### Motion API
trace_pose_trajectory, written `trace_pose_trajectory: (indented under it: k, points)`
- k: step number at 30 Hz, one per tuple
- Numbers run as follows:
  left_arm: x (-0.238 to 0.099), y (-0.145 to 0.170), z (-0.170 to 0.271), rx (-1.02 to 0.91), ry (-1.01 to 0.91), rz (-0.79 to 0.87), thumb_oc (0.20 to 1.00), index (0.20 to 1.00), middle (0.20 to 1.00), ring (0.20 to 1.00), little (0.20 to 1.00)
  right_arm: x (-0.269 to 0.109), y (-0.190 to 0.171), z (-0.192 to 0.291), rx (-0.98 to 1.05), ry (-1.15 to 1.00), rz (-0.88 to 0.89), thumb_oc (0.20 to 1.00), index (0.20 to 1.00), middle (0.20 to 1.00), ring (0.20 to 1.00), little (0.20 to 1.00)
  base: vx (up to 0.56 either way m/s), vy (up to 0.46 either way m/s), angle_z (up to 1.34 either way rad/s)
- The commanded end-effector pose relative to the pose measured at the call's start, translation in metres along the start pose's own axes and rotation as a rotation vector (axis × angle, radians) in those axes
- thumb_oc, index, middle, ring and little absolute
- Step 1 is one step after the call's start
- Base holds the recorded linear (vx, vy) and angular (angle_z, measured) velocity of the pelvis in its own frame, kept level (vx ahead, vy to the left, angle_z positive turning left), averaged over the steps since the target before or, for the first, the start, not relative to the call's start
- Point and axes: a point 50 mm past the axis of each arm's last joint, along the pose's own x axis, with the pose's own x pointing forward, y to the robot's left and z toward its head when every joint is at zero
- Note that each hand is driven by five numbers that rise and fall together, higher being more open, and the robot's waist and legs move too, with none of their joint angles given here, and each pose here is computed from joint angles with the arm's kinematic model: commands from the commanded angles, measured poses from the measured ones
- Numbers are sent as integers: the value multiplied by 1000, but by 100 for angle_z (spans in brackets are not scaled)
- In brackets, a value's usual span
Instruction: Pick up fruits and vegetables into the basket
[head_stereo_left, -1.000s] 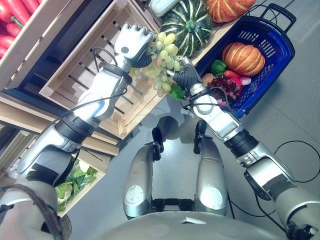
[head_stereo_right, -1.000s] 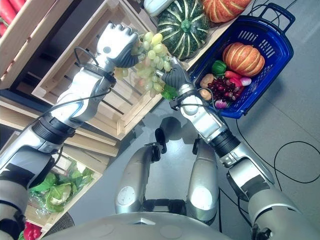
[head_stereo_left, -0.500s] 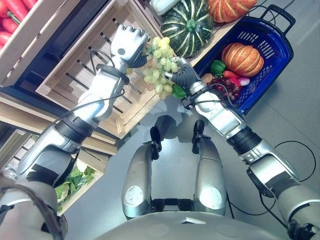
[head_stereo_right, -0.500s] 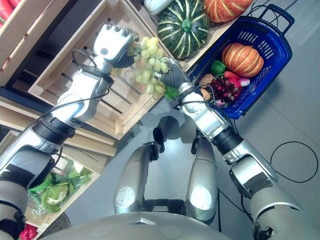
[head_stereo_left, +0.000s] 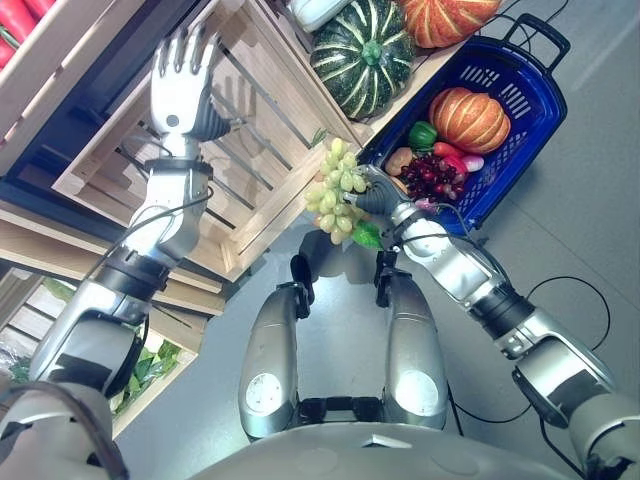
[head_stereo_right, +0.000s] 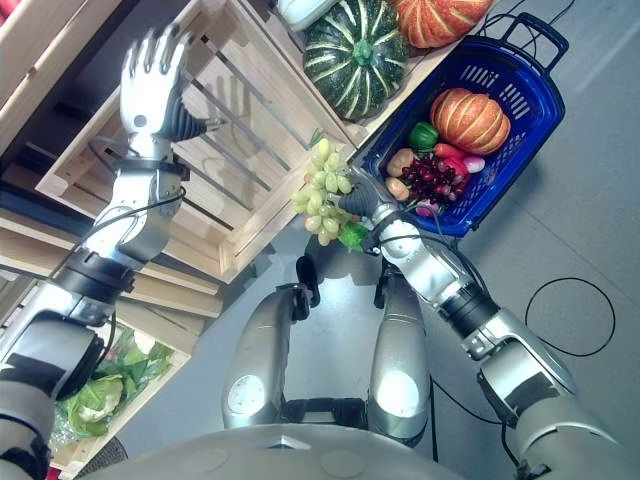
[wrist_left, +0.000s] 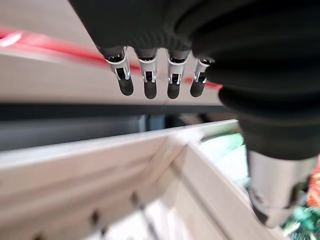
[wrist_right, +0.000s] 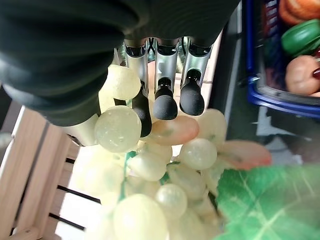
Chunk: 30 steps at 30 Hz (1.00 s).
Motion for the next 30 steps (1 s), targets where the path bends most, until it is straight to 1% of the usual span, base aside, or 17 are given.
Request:
trace_pose_trajectory:
  k: [1,3,5,7,9,10,14,16,19,20,21,23,24,25,27,30]
  points:
    - [-6,3,-18,-84,110,4,1000,1000,1000,1000,1000,-4,-16,53,40,-285,-110,200,200,200,200,200,1,46,-5]
    - [-16,-8,-29,-143,190,-47,1000,1000,1000,1000,1000,-9,-20,54,47,-314,-133,200,200,200,200,200,2,55,-7]
    - [-21,-14,-33,-178,227,-80,1000,1000,1000,1000,1000,-12,-21,54,48,-326,-150,200,200,200,200,200,-3,42,-5]
    - [-31,-28,-38,-250,291,-165,1000,1000,1000,1000,1000,-15,-23,53,66,-332,-184,200,200,200,200,200,-1,57,-4]
    - [-46,-48,-36,-444,367,-284,1000,1000,1000,1000,1000,-20,-26,49,93,-323,-226,200,200,200,200,200,8,62,-3]
    - [-58,-63,-31,-586,430,-361,1000,1000,1000,1000,1000,-22,-27,42,120,-300,-255,200,200,200,200,200,8,55,-4]
    - [-84,-94,-13,-881,568,-478,1000,1000,1000,1000,1000,-24,-25,25,201,-226,-293,200,200,200,200,200,-1,22,-13]
    - [-93,-104,-4,-998,634,-514,1000,1000,1000,1000,1000,-25,-23,14,250,-179,-322,200,200,200,200,200,43,-20,-12]
    - [-104,-115,11,-1187,738,-508,1000,1000,1000,1000,1000,-29,-20,-3,368,-93,-366,200,200,200,200,200,62,-9,-10]
    - [-108,-119,21,-1316,805,-490,1000,1000,1000,1000,1000,-31,-17,-11,448,-58,-387,200,200,200,200,200,5,-27,-12]
    - [-111,-122,28,-1396,843,-475,1000,1000,1000,1000,1000,-33,-14,-16,521,-36,-411,200,200,200,200,200,-3,-40,-11]
    - [-120,-127,40,-1527,930,-444,1000,1000,1000,1000,1000,-37,-7,-30,684,29,-462,200,200,200,200,200,0,-53,-10]
    - [-123,-129,45,-1576,972,-408,1000,1000,1000,1000,1000,-40,-3,-36,730,57,-489,200,200,200,200,200,12,-58,-14]
    - [-125,-129,49,-1599,983,-376,1000,1000,1000,1000,1000,-42,0,-40,774,81,-515,200,200,200,200,200,16,-50,-16]
    - [-125,-127,54,-1640,971,-335,1000,1000,1000,1000,1000,-45,4,-45,796,107,-538,200,200,200,200,200,11,-25,-13]
    - [-117,-116,62,-1694,889,-229,1000,1000,1000,1000,1000,-49,7,-53,828,151,-586,200,200,200,200,200,17,-29,-8]
